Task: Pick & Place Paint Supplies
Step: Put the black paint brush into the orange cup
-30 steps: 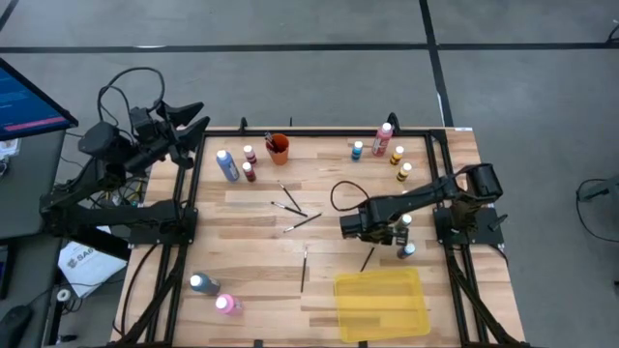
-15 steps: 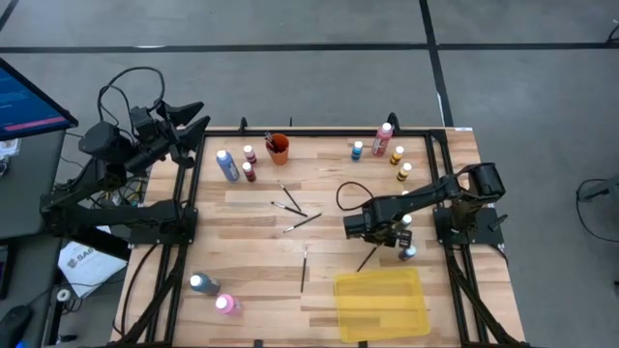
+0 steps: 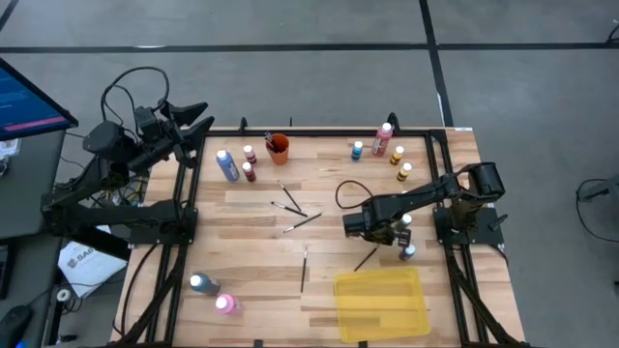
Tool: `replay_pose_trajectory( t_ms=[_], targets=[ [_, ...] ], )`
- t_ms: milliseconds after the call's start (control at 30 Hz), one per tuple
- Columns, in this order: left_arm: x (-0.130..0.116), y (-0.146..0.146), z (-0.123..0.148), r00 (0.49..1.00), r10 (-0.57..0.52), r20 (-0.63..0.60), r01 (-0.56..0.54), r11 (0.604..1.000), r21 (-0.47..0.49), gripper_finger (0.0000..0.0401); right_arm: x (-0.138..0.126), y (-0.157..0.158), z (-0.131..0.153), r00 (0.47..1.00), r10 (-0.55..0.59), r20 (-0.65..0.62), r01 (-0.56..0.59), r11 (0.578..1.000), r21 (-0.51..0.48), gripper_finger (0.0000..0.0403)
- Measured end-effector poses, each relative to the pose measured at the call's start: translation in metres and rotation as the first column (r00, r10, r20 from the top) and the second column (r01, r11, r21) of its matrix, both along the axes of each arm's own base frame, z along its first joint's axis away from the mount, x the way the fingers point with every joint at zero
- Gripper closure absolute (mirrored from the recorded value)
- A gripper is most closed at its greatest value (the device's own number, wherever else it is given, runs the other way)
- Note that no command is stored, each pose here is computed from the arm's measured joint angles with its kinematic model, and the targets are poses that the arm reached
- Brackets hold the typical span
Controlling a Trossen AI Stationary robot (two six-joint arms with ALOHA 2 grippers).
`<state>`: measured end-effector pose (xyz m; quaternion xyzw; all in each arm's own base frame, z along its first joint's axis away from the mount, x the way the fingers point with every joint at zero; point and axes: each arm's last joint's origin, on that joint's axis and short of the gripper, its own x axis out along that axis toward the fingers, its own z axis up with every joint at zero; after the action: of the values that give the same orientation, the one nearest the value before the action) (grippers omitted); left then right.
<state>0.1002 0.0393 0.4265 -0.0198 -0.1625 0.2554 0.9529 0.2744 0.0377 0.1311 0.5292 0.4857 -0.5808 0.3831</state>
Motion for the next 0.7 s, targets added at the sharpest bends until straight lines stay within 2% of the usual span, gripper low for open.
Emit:
replay_pose_trajectory(
  t_ms=[100,233,400,467,533,700],
  targets=[
    [0.0,0.0,0.0,1.0,-0.002,0.001,0.002,1.0,0.002,0.019,0.001,-0.002,0.0,0.999,0.036,0.005,-0.036,0.999,0.004,0.0348],
    [0.0,0.0,0.0,1.0,-0.003,0.001,0.003,1.0,0.002,0.019,-0.004,-0.004,0.008,0.997,0.04,-0.068,-0.043,0.998,-0.04,0.0341],
    [0.0,0.0,0.0,1.0,-0.003,0.001,0.003,1.0,0.002,0.019,-0.009,0.004,0.02,0.998,-0.023,-0.056,0.019,0.998,-0.068,0.0311],
    [0.0,0.0,0.0,1.0,-0.003,0.0,0.003,1.0,0.003,0.019,-0.007,0.008,0.016,0.999,-0.035,-0.029,0.033,0.998,-0.058,0.0299],
    [0.0,0.0,0.0,1.0,-0.002,0.001,0.002,1.0,0.002,0.019,-0.012,0.011,0.013,0.997,-0.042,-0.063,0.038,0.998,-0.054,0.0292],
    [0.0,0.0,0.0,1.0,-0.002,0.003,0.002,1.0,0.003,0.019,-0.01,0.018,0.003,0.997,-0.038,-0.06,0.036,0.999,-0.028,0.0295]
  ],
)
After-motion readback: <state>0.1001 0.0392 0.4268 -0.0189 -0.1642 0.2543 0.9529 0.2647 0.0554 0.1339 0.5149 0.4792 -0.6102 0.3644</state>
